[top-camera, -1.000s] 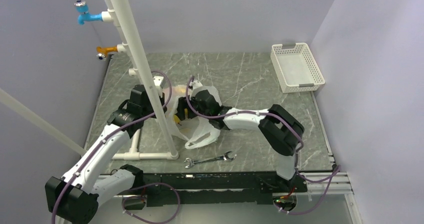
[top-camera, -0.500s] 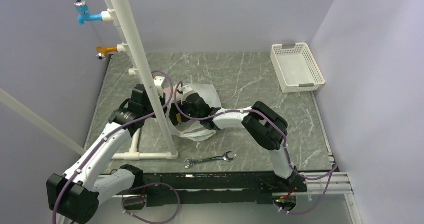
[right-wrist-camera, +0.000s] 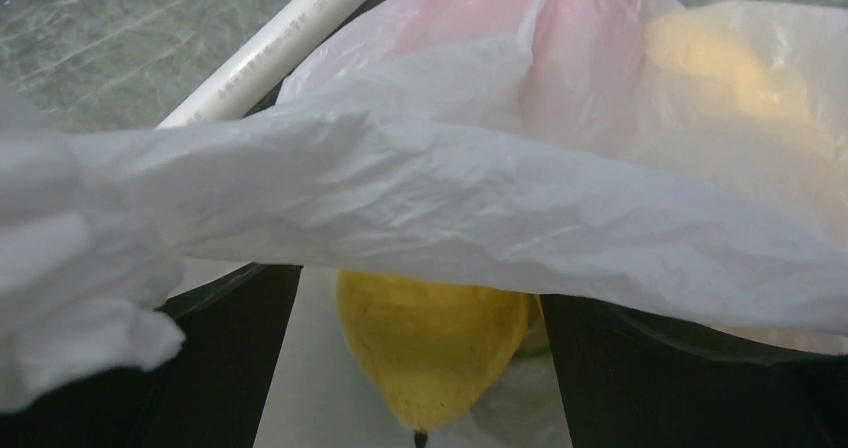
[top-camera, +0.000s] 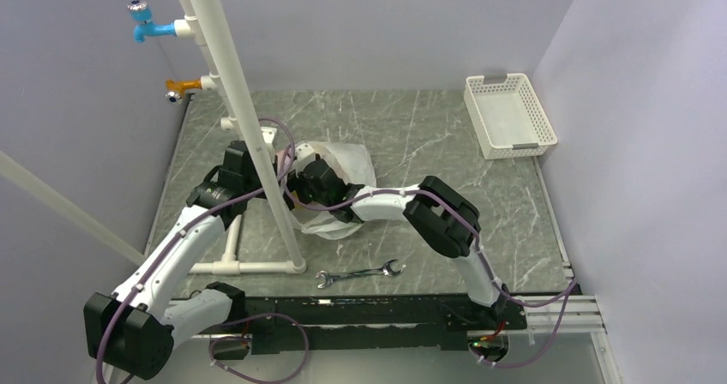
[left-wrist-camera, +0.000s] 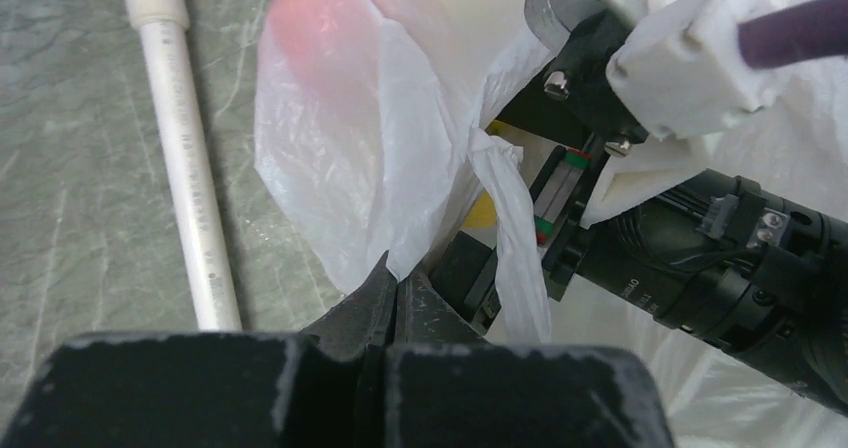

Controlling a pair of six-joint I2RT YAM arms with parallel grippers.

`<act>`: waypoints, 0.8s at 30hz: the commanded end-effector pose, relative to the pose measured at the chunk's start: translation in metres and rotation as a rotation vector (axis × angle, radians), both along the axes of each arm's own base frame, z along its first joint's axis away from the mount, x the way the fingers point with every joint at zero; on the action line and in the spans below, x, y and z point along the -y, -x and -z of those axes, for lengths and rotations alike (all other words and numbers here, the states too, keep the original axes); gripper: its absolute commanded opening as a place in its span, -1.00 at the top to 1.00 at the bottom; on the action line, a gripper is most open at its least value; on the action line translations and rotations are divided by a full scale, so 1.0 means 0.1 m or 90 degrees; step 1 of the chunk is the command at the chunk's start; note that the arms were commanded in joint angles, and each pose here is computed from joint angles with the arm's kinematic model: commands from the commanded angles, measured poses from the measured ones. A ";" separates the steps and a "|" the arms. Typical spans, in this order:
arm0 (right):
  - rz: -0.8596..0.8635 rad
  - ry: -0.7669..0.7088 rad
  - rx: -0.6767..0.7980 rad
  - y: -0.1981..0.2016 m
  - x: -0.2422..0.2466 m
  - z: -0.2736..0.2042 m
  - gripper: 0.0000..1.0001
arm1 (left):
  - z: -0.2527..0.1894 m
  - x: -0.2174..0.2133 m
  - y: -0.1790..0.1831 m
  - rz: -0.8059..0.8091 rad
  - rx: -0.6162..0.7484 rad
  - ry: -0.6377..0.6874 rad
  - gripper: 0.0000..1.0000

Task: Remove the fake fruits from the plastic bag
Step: Take out the fake fruit from the plastic bag.

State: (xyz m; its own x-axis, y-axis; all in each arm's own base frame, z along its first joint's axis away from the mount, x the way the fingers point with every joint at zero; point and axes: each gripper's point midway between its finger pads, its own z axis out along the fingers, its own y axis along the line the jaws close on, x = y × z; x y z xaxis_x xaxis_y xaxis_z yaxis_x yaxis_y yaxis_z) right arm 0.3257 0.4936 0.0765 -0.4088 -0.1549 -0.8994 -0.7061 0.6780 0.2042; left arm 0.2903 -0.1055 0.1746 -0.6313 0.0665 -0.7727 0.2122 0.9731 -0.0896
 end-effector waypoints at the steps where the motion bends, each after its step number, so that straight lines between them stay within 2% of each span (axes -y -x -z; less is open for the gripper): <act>1: -0.013 0.029 0.027 0.06 -0.25 0.18 -0.75 | -0.15 0.38 0.06 0.101 0.042 0.081 1.00; 6: 0.027 0.070 0.021 0.07 -0.12 0.48 -0.60 | -0.15 0.35 0.05 0.097 0.045 0.069 1.00; 10: 0.050 0.092 0.025 0.01 -0.07 0.55 -0.15 | -0.18 0.34 0.04 0.094 0.053 0.070 1.00; 12: 0.062 0.096 0.030 0.00 0.00 0.55 -0.09 | -0.17 0.32 0.04 0.088 0.050 0.065 1.00; 16: 0.068 0.067 0.050 0.01 0.11 0.28 0.03 | -0.18 0.28 0.03 0.081 0.056 0.059 1.00; 20: 0.079 0.007 0.066 0.02 0.29 -0.14 0.36 | -0.18 0.30 0.02 0.086 0.052 0.062 1.00; 24: 0.086 -0.026 0.072 0.08 0.54 -0.41 0.50 | -0.23 0.38 0.00 0.105 0.037 0.073 1.00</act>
State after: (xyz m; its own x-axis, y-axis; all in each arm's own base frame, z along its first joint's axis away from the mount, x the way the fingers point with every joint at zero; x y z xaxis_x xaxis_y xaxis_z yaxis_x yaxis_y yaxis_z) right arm 0.3169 0.4483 0.0528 -0.3850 -0.1928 -0.9026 -0.6220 0.7767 0.0994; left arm 0.2810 -0.1287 0.1742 -0.6061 0.0959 -0.7896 0.3291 0.9340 -0.1393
